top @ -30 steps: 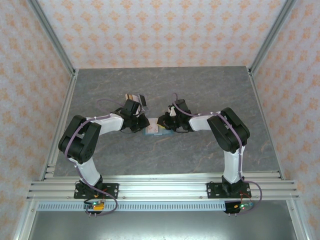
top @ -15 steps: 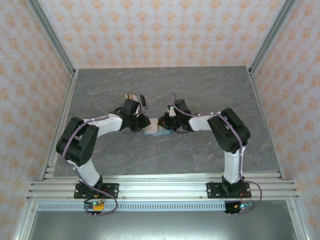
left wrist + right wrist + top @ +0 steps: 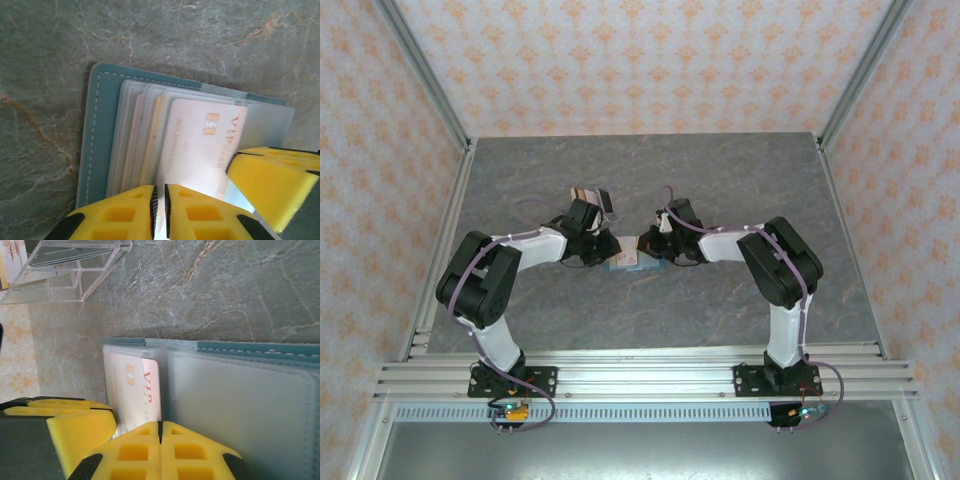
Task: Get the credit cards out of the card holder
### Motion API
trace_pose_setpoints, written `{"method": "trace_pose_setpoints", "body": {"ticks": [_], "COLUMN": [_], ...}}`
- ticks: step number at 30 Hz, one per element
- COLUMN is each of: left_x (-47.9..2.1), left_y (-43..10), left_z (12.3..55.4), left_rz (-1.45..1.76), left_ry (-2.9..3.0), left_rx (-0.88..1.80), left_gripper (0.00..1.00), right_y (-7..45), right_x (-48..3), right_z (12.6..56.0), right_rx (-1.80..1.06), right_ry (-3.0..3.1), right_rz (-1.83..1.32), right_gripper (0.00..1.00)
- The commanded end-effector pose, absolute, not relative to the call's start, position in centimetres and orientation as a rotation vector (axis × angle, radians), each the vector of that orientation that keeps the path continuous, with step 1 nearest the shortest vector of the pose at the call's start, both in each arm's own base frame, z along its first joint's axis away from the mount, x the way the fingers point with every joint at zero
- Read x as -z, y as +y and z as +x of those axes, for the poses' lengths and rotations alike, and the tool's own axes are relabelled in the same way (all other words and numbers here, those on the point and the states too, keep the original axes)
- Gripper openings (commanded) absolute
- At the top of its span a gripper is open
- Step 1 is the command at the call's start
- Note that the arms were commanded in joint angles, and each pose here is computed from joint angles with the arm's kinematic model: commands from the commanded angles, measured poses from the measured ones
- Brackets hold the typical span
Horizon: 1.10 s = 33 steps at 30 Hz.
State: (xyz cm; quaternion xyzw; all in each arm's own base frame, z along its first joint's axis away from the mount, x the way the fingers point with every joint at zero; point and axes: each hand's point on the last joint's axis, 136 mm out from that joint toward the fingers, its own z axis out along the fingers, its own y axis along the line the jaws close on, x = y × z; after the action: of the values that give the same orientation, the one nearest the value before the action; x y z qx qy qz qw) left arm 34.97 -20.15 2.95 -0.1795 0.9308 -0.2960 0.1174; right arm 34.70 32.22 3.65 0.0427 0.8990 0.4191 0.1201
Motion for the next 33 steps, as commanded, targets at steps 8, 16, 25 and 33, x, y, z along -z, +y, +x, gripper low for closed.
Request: {"method": "trace_pose_setpoints", "body": {"ticks": [8,16,25,33], "left_x": [-1.1,-0.8,-0.4,-0.3], "left_y": [-18.6,-18.7,-18.7,-18.7], "left_z": [34.2,34.1,33.9,33.8], "left_rz": [-0.556,-0.558,-0.56,-0.562], "left_ry": [2.78,2.789,2.802,2.807], "left_rx": [0.75,0.753,0.747,0.747], "left_gripper": [0.15,0.14,0.14,0.14], "right_y": [30.7,30.8,31.4,31.8], "right_x": [-4.1,-4.3,-3.1,-2.5], "right_z": [34.9,34.9,34.4,34.2], "right_rx": [-1.128,-1.211,-1.246,-1.262], "right_ry": [2.61,2.598,2.658,2.692], "right_rz": [0.13,0.137,0.143,0.116], "right_gripper": [0.0,0.02,0.36,0.33]}}
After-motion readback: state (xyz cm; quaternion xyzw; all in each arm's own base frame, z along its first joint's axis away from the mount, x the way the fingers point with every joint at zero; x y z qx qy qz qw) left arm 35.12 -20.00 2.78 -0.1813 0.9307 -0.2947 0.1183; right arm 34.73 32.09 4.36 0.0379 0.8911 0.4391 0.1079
